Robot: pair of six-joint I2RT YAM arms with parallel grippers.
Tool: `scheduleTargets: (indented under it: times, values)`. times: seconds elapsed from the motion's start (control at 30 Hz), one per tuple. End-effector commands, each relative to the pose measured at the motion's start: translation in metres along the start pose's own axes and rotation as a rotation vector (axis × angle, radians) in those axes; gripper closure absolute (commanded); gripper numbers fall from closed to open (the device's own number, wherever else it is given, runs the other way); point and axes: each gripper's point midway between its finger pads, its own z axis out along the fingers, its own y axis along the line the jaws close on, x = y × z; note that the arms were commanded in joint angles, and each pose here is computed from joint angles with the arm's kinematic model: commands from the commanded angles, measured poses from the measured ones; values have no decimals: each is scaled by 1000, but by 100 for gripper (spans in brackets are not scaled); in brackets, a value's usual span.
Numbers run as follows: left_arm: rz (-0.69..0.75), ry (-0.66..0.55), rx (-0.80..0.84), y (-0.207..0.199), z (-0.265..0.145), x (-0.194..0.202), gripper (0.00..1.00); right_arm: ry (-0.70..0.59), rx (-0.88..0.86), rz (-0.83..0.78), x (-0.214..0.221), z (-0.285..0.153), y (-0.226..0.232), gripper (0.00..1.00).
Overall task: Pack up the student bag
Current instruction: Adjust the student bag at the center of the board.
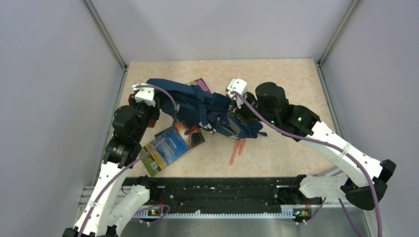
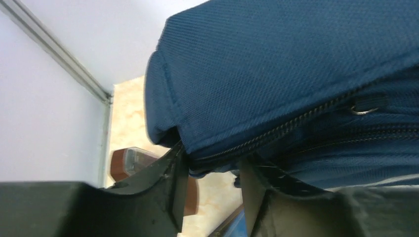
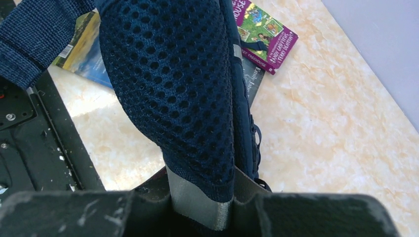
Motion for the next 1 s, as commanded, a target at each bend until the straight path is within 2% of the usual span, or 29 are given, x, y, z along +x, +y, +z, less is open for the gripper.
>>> scheduleTargets:
  times: [0.0, 0.03, 0.07, 0.27, 0.4, 0.47, 0.6, 0.7, 0.8, 0.97]
  values:
    - [-7, -78, 57, -8, 3, -27, 80, -414, 46, -54, -117, -49, -16, 100]
    - [-5, -75, 64, -9, 4, -26, 94, -405, 51, -53, -115, -46, -17, 100]
    - [-6, -73, 65, -9, 4, -25, 100, -395, 60, -50, -112, -41, -18, 100]
    - [-8, -101, 60, -9, -7, -24, 100, -379, 138, -15, -104, -12, -33, 100]
    - [-27, -82, 29, -4, -12, -20, 100, -335, 291, 7, -97, 9, -61, 100]
    - [-41, -45, 14, -1, -12, -15, 100, -317, 355, 12, -92, 20, -73, 85]
    - [-64, 63, -25, 4, -5, 4, 100, -292, 453, 41, -83, 36, -94, 40]
    - [-77, 131, -60, 9, 2, 15, 100, -283, 531, 64, -77, 37, -109, 19]
    - [-98, 186, -83, 12, 9, 23, 100, -302, 569, 81, -78, 28, -113, 10]
    - [-117, 207, -126, 21, 11, 28, 100, -391, 586, 124, -87, -2, -114, 4]
